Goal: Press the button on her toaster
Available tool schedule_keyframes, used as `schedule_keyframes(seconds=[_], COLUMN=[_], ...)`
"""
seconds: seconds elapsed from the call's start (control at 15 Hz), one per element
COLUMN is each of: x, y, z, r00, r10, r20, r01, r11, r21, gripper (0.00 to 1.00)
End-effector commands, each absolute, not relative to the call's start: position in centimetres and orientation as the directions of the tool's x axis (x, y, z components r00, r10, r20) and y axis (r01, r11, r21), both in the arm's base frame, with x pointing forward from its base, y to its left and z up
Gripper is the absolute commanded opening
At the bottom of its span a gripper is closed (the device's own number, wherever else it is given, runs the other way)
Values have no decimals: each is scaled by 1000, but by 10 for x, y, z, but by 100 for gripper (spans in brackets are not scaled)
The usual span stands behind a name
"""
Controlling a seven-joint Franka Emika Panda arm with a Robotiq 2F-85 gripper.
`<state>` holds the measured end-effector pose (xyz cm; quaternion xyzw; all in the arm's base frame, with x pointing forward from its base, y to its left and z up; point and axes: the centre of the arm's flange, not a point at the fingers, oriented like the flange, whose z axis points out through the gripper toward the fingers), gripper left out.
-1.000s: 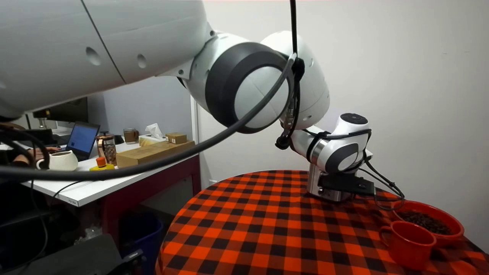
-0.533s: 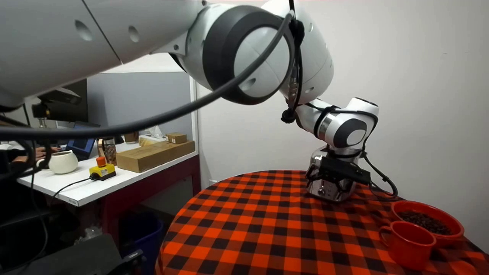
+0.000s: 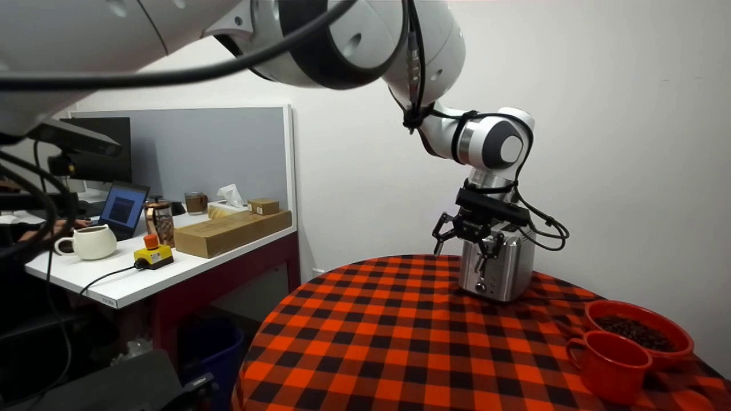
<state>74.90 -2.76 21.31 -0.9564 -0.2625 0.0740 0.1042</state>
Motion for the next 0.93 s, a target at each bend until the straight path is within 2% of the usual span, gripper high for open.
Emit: schedule_keyframes(seconds=[0.0,0.27,0.53,0.6,0.87], x=[709,678,649,688,669], y=[12,20,-1,10,-3], z=[254,293,314,303,311], r00=[834,865,894,884,888], r10=[518,438,367,400,378], r20=[-190,-244,-258,-241,-261], r01=[497,447,376,407,386], r11=[-855,-895,-927,-913,-922], r21=[-152,-21,-17,-21,-21], gripper=[100,100,100,100,100])
